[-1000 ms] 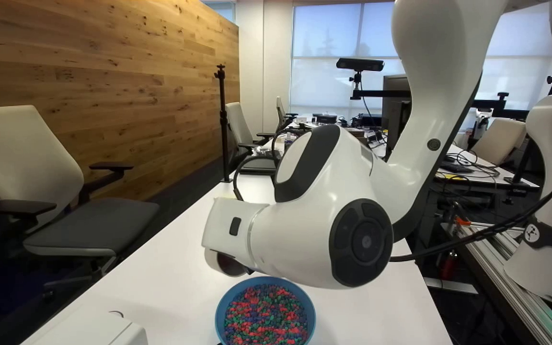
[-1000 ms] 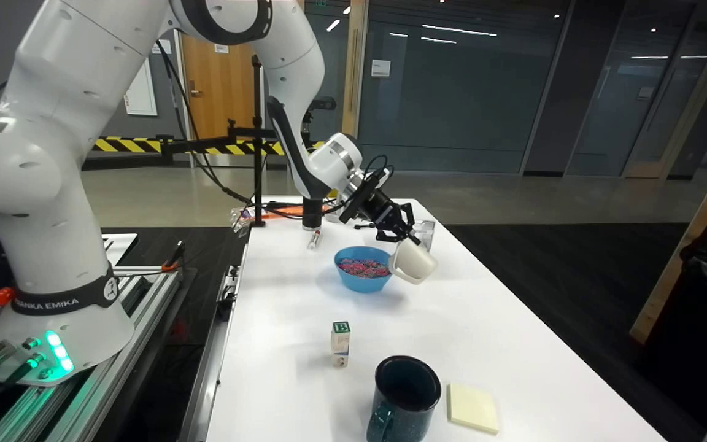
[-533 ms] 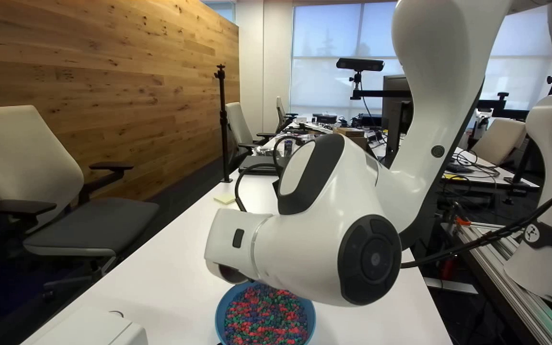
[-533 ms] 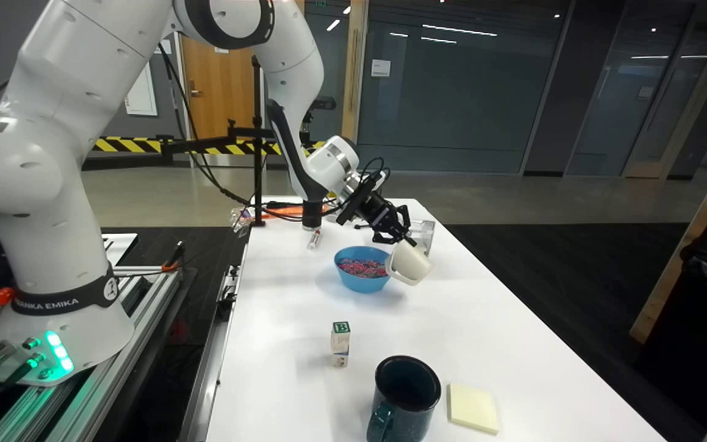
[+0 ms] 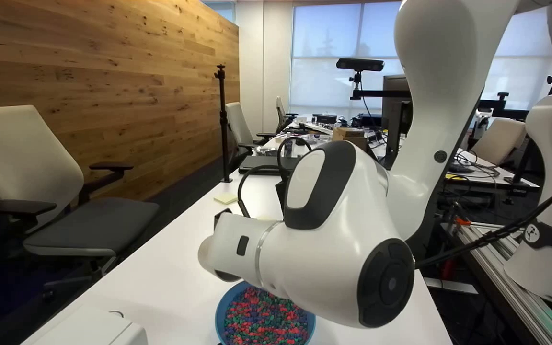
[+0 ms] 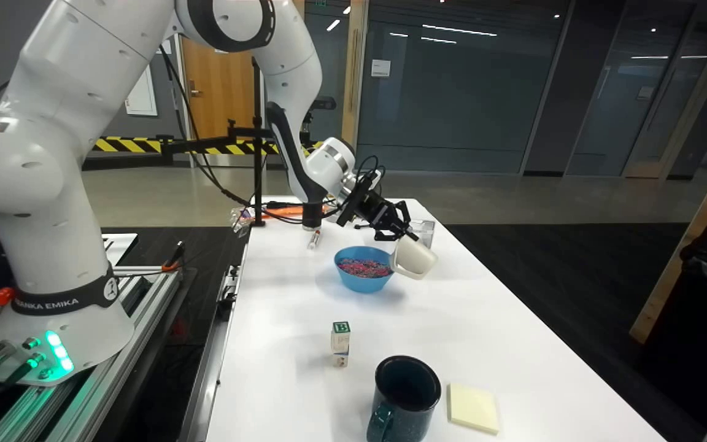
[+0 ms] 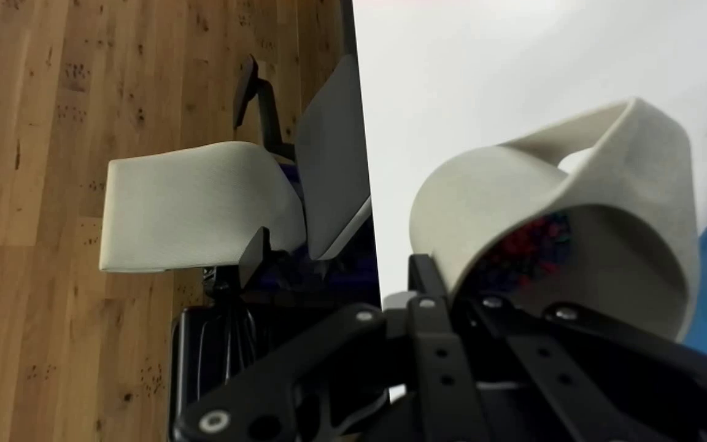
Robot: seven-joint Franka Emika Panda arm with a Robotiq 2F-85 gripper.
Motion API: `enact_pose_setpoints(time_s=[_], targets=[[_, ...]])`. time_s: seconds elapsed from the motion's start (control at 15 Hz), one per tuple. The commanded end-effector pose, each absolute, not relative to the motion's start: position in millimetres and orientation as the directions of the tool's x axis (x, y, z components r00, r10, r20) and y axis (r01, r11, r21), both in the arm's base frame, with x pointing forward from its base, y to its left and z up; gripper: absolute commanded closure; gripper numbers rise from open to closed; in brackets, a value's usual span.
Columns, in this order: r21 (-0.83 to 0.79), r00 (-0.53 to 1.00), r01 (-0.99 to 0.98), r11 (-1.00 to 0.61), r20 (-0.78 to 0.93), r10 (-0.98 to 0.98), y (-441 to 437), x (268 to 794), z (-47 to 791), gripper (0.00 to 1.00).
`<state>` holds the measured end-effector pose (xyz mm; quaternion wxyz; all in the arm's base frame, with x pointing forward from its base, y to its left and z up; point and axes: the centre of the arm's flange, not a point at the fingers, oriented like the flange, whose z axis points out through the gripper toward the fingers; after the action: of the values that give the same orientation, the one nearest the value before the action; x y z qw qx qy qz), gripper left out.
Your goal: Pour the contents of the white cu into the blue bowl
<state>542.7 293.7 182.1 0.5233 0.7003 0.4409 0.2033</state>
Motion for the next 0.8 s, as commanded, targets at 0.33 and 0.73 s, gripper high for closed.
enact_pose_setpoints(time_s=[0.33, 0.73], targets=[[0.965, 0.520, 0.260, -0.004, -0.137, 0.843, 296, 525, 171, 0.99], [0.979, 0.528, 0.203, 0.010, -0.118, 0.841, 297, 516, 167, 0.99]])
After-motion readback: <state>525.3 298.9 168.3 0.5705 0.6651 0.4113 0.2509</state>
